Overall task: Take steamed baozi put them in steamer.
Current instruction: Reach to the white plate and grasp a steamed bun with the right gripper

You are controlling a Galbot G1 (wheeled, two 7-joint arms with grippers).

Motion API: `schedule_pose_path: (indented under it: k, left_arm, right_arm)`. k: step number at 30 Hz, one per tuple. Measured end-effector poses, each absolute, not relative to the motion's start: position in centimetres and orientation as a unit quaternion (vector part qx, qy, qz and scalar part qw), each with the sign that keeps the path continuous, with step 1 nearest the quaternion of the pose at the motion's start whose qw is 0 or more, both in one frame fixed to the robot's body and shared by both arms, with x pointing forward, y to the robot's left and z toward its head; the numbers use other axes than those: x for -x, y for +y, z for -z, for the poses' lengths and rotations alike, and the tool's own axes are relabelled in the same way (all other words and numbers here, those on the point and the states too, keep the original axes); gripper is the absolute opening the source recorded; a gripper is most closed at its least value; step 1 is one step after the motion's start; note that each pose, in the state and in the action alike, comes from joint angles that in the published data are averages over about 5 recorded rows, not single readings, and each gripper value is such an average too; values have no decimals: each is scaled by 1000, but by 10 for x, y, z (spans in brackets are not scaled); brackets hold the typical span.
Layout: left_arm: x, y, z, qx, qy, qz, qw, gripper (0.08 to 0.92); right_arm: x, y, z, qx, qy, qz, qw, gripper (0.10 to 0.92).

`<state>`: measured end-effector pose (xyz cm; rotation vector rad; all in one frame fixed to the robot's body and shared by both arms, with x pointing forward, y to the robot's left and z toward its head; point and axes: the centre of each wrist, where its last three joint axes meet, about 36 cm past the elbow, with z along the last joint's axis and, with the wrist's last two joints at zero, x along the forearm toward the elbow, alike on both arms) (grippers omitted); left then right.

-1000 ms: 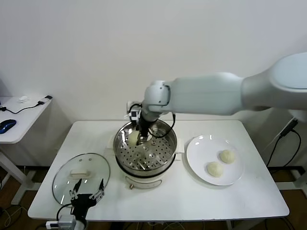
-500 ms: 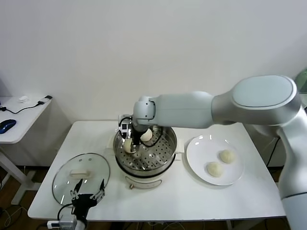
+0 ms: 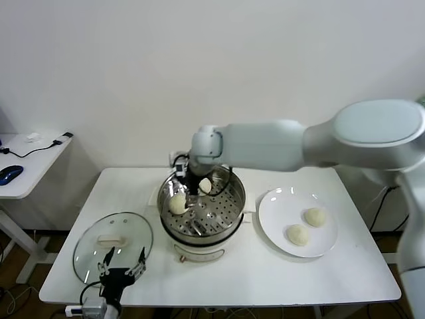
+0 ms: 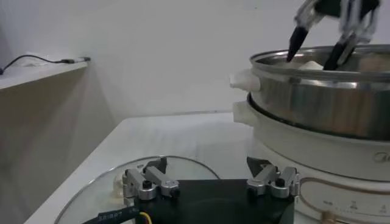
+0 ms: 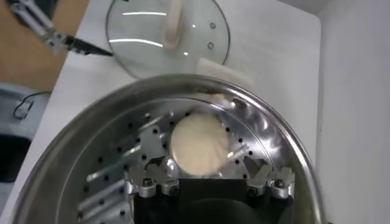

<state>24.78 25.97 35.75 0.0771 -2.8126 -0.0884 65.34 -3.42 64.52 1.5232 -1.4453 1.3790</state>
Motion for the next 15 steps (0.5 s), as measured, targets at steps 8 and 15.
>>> schedule_pose_path:
  k: [8,15]
  left_arm:
    - [-250,262,-360,-29,-986,32,159,823]
    - [-251,263,-360,-30,-986,30,161,823]
  right_arm:
    - [-652,-167,-693,-558,-533,-534,346,823]
    - [-626,-279,-666,-535,-530,-526,396,823]
